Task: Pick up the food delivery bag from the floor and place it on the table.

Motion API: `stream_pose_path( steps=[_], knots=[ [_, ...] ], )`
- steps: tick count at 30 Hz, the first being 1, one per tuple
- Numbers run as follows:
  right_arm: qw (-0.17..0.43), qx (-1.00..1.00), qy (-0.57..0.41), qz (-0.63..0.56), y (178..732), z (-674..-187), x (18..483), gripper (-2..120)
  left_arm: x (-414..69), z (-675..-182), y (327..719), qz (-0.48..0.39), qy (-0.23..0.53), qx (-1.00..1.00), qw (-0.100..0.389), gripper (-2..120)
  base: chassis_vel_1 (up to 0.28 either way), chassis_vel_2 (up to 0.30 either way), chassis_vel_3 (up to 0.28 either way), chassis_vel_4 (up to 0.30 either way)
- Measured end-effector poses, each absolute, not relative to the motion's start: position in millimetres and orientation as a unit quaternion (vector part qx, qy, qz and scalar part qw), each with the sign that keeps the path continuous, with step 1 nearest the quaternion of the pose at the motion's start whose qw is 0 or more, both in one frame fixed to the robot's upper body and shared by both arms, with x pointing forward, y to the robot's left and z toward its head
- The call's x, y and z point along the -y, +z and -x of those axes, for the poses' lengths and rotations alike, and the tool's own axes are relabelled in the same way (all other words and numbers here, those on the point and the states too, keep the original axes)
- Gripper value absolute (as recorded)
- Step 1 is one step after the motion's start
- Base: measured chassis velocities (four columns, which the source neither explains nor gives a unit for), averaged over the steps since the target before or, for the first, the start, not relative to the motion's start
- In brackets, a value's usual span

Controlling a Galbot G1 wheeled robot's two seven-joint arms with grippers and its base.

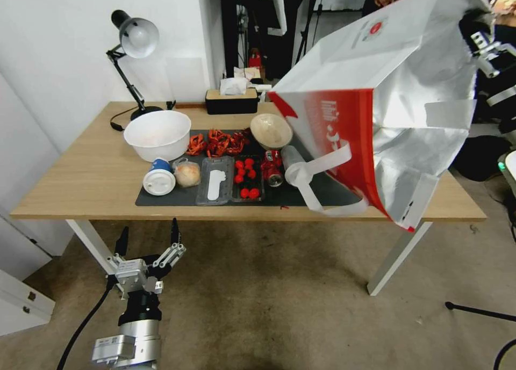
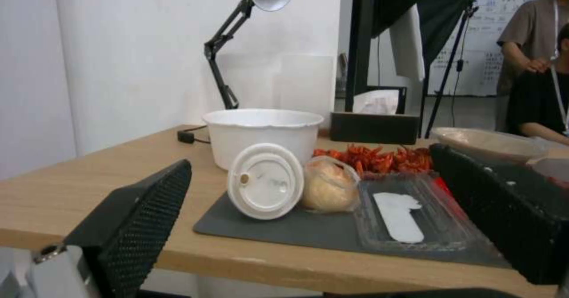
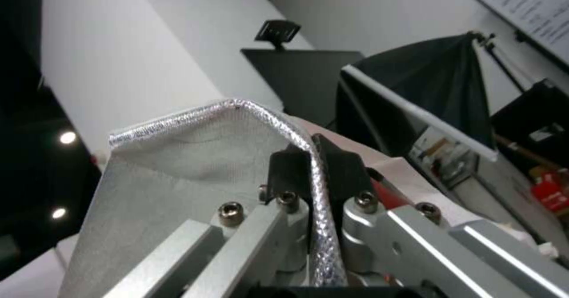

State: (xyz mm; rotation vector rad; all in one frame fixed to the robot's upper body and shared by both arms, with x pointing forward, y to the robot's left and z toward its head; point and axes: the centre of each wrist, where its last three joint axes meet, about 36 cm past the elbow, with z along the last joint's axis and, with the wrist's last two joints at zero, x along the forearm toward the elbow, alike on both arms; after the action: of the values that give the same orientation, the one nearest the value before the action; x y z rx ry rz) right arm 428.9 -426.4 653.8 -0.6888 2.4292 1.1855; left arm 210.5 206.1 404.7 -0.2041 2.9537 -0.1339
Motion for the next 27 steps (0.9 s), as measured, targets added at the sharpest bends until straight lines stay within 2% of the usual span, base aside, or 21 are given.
stream_pose_path(
  steps=[27],
  knots=[
    [0.159, -0.864, 0.457, 0.138, 625.7, -441.1, 433.2, 0, -204.4, -208.2, 401.8, 0.071, -0.038, -0.993, 0.084, 100, 0.000, 0.000, 0.000, 0.000]
  ],
)
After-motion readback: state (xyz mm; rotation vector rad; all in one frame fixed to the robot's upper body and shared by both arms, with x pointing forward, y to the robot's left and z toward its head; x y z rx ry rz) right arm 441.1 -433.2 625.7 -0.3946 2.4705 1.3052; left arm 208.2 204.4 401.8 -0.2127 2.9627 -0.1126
